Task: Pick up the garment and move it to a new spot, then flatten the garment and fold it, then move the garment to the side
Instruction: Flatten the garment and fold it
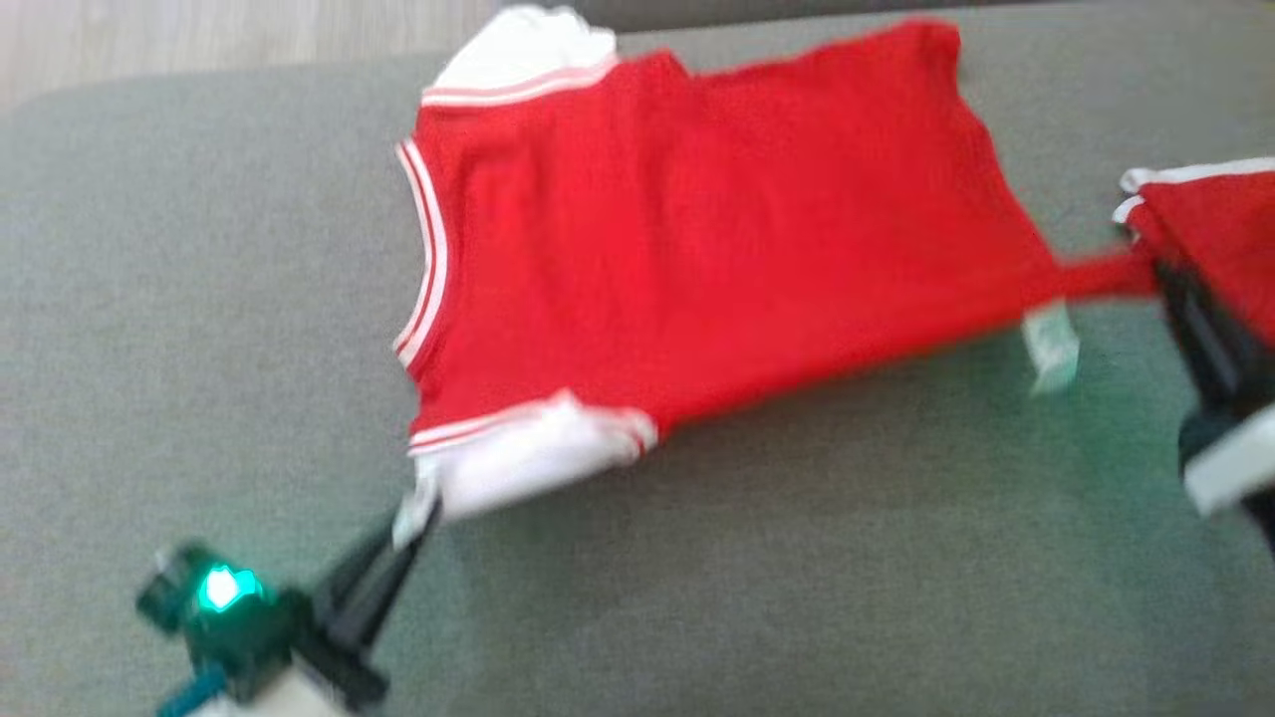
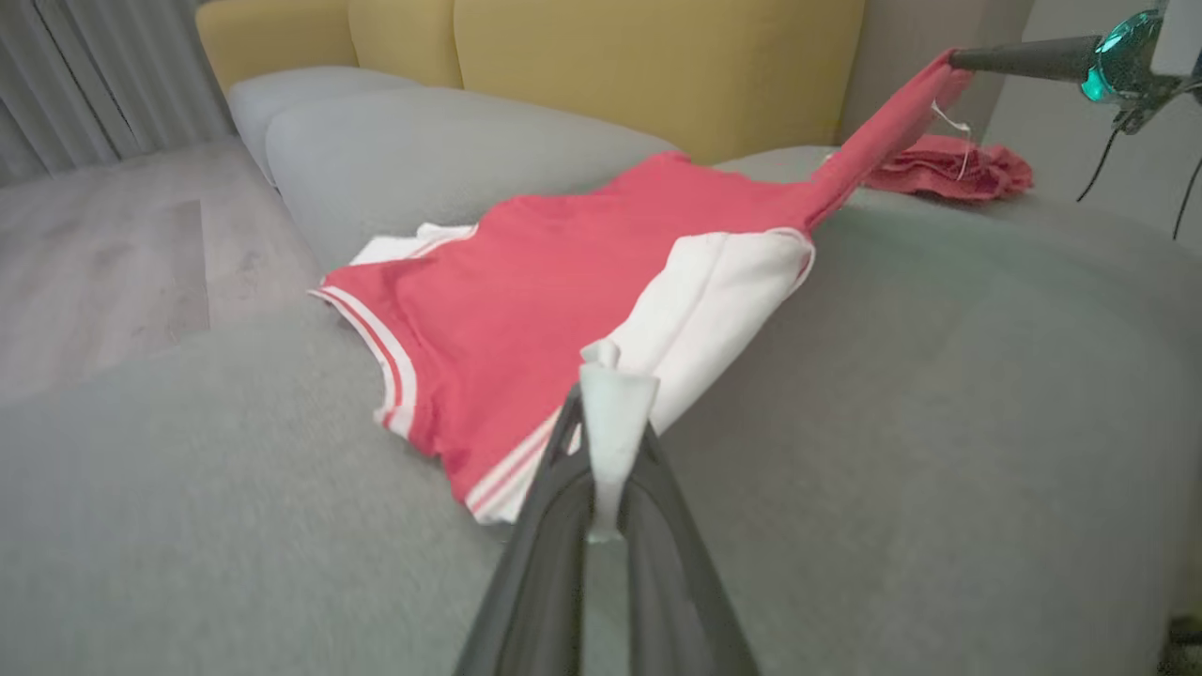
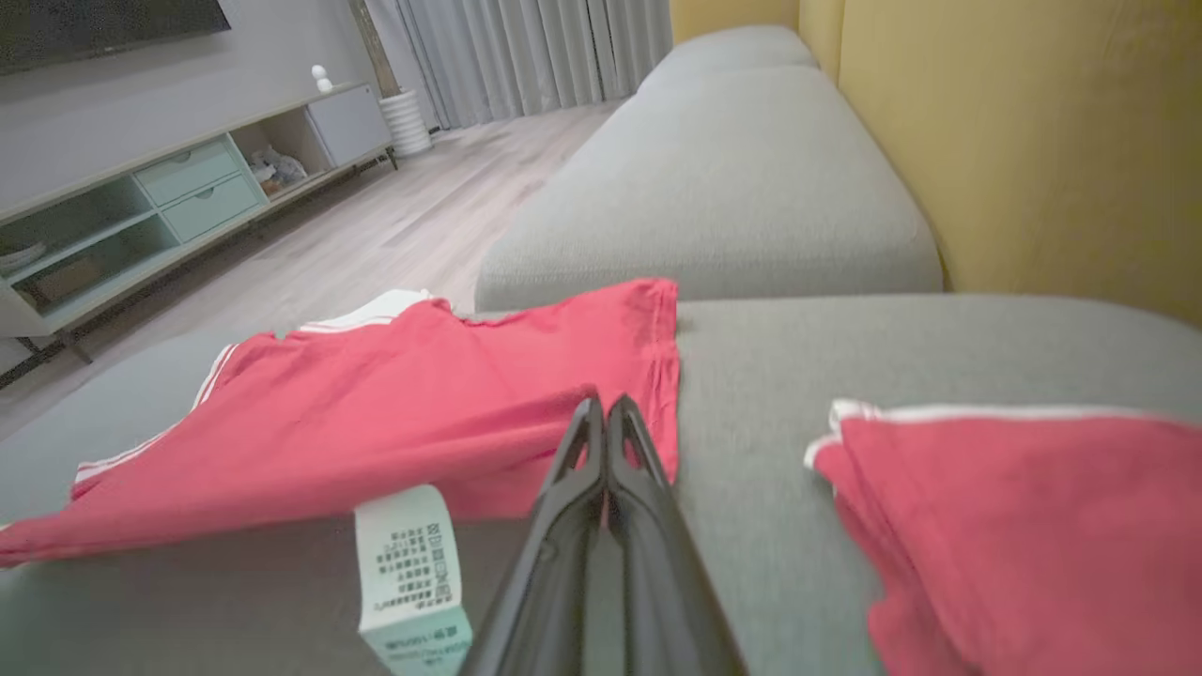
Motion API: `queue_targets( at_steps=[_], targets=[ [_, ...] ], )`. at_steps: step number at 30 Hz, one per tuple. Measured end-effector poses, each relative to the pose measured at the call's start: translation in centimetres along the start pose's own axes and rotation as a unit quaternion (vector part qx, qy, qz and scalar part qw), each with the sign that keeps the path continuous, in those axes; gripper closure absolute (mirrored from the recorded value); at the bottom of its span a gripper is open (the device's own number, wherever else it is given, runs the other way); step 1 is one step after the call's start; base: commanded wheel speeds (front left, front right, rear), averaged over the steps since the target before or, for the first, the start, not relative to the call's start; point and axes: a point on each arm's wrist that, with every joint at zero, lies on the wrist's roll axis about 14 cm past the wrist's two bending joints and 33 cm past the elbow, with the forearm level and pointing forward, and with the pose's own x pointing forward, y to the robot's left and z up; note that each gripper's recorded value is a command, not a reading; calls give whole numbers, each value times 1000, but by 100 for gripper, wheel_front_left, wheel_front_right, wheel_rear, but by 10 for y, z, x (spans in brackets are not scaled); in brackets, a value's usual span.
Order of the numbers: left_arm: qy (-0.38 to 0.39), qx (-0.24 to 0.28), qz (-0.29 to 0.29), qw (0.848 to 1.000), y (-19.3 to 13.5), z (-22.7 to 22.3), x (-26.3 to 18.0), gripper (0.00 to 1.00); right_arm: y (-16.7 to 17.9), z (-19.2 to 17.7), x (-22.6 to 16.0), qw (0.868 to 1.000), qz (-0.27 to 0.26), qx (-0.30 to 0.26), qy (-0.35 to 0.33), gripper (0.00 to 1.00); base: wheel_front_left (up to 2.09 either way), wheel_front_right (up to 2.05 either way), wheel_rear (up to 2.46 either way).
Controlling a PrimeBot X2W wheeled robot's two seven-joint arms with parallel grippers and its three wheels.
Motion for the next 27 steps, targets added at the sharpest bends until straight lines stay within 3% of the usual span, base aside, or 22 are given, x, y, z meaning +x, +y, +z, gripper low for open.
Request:
queue_targets(
  at_steps=[6, 10, 15, 21, 27],
  targets=[
    [46, -18, -7, 999, -27, -20, -34, 100, 16, -47, -53, 998, 8, 33, 57, 100, 0, 0, 0],
    [36, -28, 2, 999, -29, -14, -37, 100, 27, -61, -67, 996, 15, 59, 72, 100, 0, 0, 0],
    [5, -8, 3, 1000, -16, 6, -20, 100, 21, -42, -52, 997, 8, 60, 40, 100, 0, 0, 0],
    [-27, 76, -2, 997, 22, 41, 28, 100, 20, -24, -10, 998, 20, 50, 37, 100, 0, 0, 0],
    [-29, 118, 3, 993, 52, 52, 66, 100, 13, -14, 30, 998, 24, 30, 42, 100, 0, 0, 0]
  ],
)
